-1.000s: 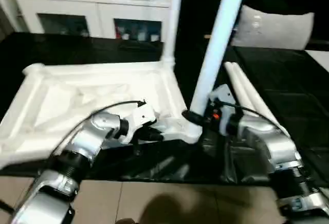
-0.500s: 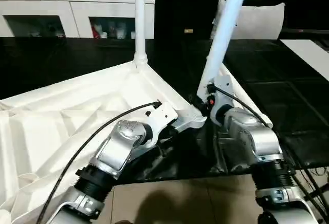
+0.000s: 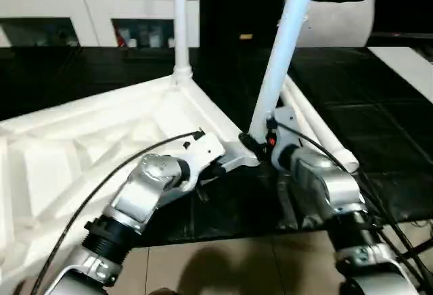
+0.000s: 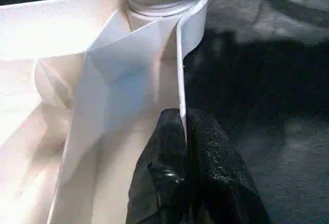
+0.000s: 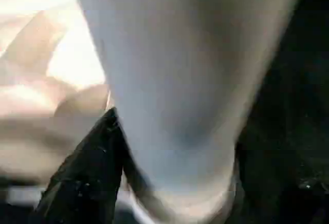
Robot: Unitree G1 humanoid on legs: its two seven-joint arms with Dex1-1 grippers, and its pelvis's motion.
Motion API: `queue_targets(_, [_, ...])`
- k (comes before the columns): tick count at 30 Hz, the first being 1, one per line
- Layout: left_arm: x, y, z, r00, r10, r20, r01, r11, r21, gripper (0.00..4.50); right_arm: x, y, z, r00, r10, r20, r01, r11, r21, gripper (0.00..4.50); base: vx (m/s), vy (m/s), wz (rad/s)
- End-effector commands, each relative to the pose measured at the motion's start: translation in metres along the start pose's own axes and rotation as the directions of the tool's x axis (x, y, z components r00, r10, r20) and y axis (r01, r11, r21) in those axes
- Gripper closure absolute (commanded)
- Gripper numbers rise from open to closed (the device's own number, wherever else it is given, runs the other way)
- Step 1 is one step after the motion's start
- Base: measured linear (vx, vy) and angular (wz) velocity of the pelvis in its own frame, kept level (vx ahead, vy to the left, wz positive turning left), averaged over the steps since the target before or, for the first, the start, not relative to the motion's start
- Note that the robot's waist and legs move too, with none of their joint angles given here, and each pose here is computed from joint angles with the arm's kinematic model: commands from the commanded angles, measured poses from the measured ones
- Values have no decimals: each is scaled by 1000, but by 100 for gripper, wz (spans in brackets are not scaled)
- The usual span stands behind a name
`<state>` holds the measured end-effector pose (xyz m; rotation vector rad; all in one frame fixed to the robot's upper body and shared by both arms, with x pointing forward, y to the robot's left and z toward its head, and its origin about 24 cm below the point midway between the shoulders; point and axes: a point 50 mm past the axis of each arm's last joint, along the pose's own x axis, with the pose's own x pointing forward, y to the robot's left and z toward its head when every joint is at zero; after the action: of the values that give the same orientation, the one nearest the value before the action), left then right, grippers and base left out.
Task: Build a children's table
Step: Rotate leg to tighten
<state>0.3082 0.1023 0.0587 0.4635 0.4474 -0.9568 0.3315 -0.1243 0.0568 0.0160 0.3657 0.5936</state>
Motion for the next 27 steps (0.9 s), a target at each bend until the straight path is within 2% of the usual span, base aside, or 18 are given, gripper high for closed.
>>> queue_targets(1, [-8, 14, 11, 999, 41, 35, -43, 998, 45, 450, -7, -2, 5, 998, 63, 23, -62, 997, -36, 100, 0, 0, 0])
queue_targets(2, [-8, 14, 11, 999, 41, 35, -43, 998, 45, 450, -7, -2, 5, 998, 63, 23, -62, 997, -36, 91, 51, -24, 1])
queue_targets(3, [-9, 15, 9, 999, 17, 35, -19, 998, 53, 450, -15, -4, 7, 990, 134, 33, -130, 988, -83, 91, 51, -24, 1])
queue_targets(4, [-9, 15, 9, 999, 17, 35, -19, 998, 53, 450, -15, -4, 7, 990, 134, 33, -130, 988, -83, 78, 50, -25, 0])
queue_targets(5, [-11, 15, 7, 999, -16, 32, 14, 997, 70, 450, -23, -8, 9, 982, 185, 40, -180, 977, -111, 64, 0, 0, 0])
queue_targets(9, [-13, 16, 2, 997, -75, 22, 72, 991, 110, 450, -37, -17, 12, 969, 244, 43, -233, 956, -177, 45, 0, 0, 0])
queue_targets(11, [-14, 14, -1, 993, -120, 20, 116, 982, 149, 450, -43, -21, 13, 964, 265, 40, -250, 944, -217, 17, 0, 0, 0])
queue_targets(15, [-18, 9, -6, 974, -227, -8, 223, 948, 227, 450, -52, -27, 16, 946, 324, 31, -305, 914, -266, 17, 0, 0, 0])
queue_targets(16, [-18, 9, -7, 973, -230, -10, 227, 947, 228, 450, -53, -27, 16, 945, 327, 30, -307, 913, -268, 17, 0, 0, 0])
queue_targets(17, [-20, 7, -9, 962, -273, -29, 271, 929, 251, 450, -55, -26, 17, 930, 368, 12, -346, 885, -310, 17, 0, 0, 0])
queue_targets(19, [-21, 6, -10, 947, -317, -42, 317, 911, 263, 450, -56, -23, 14, 909, 415, -30, -400, 851, -340, 17, 0, 0, 0])
queue_targets(23, [-22, 3, -9, 924, -380, -47, 377, 881, 285, 450, -54, -19, 6, 883, 458, -104, -462, 808, -365, 17, 0, 0, 0])
queue_targets(27, [-22, 2, -8, 910, -412, -51, 407, 862, 302, 450, -49, -13, 1, 858, 496, -134, -510, 789, -343, 17, 0, 0, 0])
